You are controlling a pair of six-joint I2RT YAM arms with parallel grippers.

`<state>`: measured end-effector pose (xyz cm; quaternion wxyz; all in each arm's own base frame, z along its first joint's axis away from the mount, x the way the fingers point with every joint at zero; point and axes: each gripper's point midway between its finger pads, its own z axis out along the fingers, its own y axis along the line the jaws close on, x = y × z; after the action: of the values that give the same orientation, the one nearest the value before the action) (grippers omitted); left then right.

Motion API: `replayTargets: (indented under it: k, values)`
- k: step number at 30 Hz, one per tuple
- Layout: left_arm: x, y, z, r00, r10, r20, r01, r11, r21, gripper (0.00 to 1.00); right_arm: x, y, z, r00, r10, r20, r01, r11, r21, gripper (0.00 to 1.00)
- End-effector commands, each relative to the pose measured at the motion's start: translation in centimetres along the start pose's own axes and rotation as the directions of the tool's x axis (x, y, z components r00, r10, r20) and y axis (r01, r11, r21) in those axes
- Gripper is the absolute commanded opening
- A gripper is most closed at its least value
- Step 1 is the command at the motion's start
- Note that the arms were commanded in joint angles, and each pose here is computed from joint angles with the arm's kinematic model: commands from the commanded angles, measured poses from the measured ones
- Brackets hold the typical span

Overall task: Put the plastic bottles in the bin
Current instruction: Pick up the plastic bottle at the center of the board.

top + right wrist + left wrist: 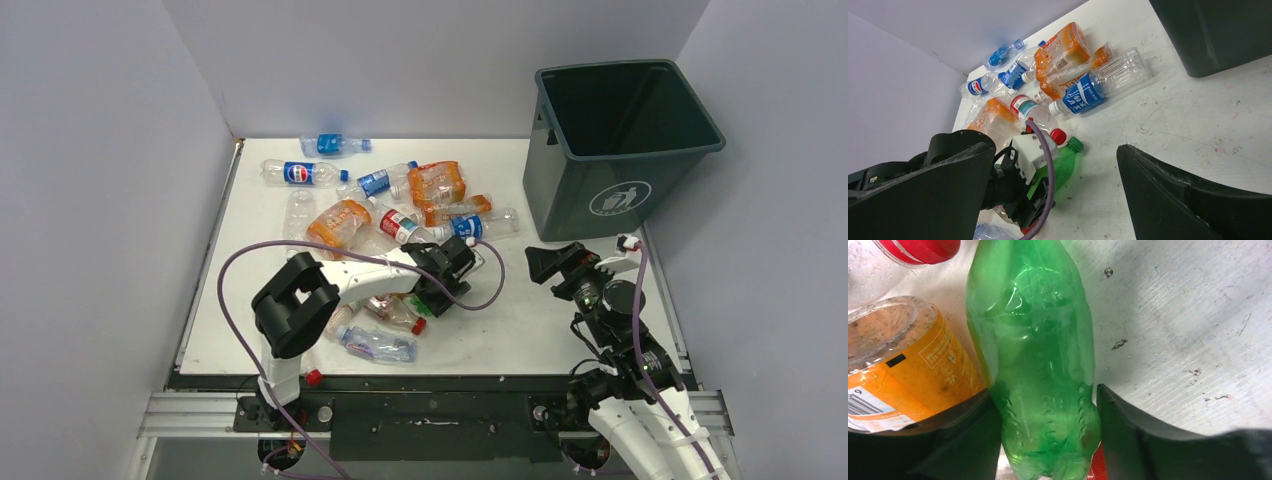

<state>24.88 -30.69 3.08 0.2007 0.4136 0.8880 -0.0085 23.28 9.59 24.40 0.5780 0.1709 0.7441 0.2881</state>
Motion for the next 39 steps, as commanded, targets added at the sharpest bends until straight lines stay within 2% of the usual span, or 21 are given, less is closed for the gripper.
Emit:
replayTargets:
  k: [1,5,7,8,9,11,13,15,18,21,23,26,31,33,35,39]
  values:
    - [-1.8,0.3,-0.3,0.997,-0.027,0.077,0.029,0.999,-0.023,0.45,-2.0,1.1,-0.7,0.999,0.01,0.053,-0.009,1.0,-0.021,0.99]
    - [-3.3,0.9,-2.8,0.984,-0.047,0.171,0.053,0.998,-0.031,0.25,-2.9,1.8,-1.0,0.997,0.006,0.075,-0.003,0.999,-0.04,1.0]
    - [-4.4,1.5,-4.9,0.969,-0.064,0.237,0.074,0.997,-0.032,0.19,-3.9,2.4,-1.3,0.995,-0.002,0.101,0.008,0.999,-0.052,1.0]
    - [-5.0,1.9,-6.2,0.958,-0.077,0.277,0.089,0.996,-0.031,0.17,-4.7,2.7,-1.4,0.992,-0.006,0.124,0.013,0.998,-0.055,1.0]
    - [-5.7,2.3,-7.7,0.943,-0.093,0.321,0.107,0.994,-0.026,0.15,-5.6,3.1,-1.5,0.989,-0.017,0.147,0.026,0.998,-0.057,0.95]
    - [-7.2,3.3,-11.3,0.894,-0.132,0.428,0.147,0.989,0.0,0.12,-7.5,4.2,-1.8,0.98,-0.047,0.192,0.061,0.996,-0.064,0.93]
    - [-8.4,4.8,-15.5,0.819,-0.193,0.541,0.196,0.979,0.052,0.09,-9.1,5.5,-2.0,0.972,-0.058,0.229,0.079,0.993,-0.086,0.93]
    - [-9.1,6.2,-20.4,0.707,-0.26,0.658,0.222,0.964,0.144,0.08,-10.0,7.2,-2.1,0.968,-0.046,0.248,0.084,0.986,-0.147,0.93]
    - [-8.6,6.7,-26.0,0.519,-0.319,0.793,0.15,0.947,0.283,0.06,-9.5,10.7,-1.7,0.979,-0.038,0.201,0.1,0.947,-0.306,0.93]
    - [-7.2,5.6,-30.1,0.329,-0.321,0.888,0.006,0.941,0.338,0.0,-8.3,15.1,-1.5,0.991,-0.027,0.134,0.094,0.849,-0.52,0.93]
    - [-5.8,4.4,-31.3,0.258,-0.306,0.916,-0.084,0.938,0.337,0.0,-7.9,18.1,-2.3,0.995,-0.016,0.099,0.078,0.741,-0.667,0.93]
    - [-4.3,3.1,-31.7,0.211,-0.309,0.927,-0.162,0.925,0.345,0.0,-8.0,21.6,-3.3,0.998,-0.016,0.062,0.06,0.604,-0.795,0.91]
    - [-3.1,2.0,-31.6,0.162,-0.334,0.928,-0.213,0.907,0.364,0.0,-5.7,26.9,-2.7,0.991,-0.131,0.007,0.075,0.52,-0.851,0.9]
    - [-3.1,1.9,-31.5,0.162,-0.329,0.93,-0.219,0.907,0.359,0.0,-3.8,28.7,-2.5,0.982,-0.191,-0.003,0.099,0.52,-0.848,0.9]
    - [-3.0,1.8,-31.5,0.155,-0.325,0.933,-0.225,0.908,0.353,0.0,-1.9,29.6,-2.0,0.971,-0.24,-0.003,0.135,0.555,-0.821,0.9]
    - [-2.6,2.1,-31.7,0.125,-0.306,0.944,-0.216,0.92,0.327,0.0,-0.3,29.7,-0.4,0.964,-0.266,-0.006,0.168,0.627,-0.761,0.97]
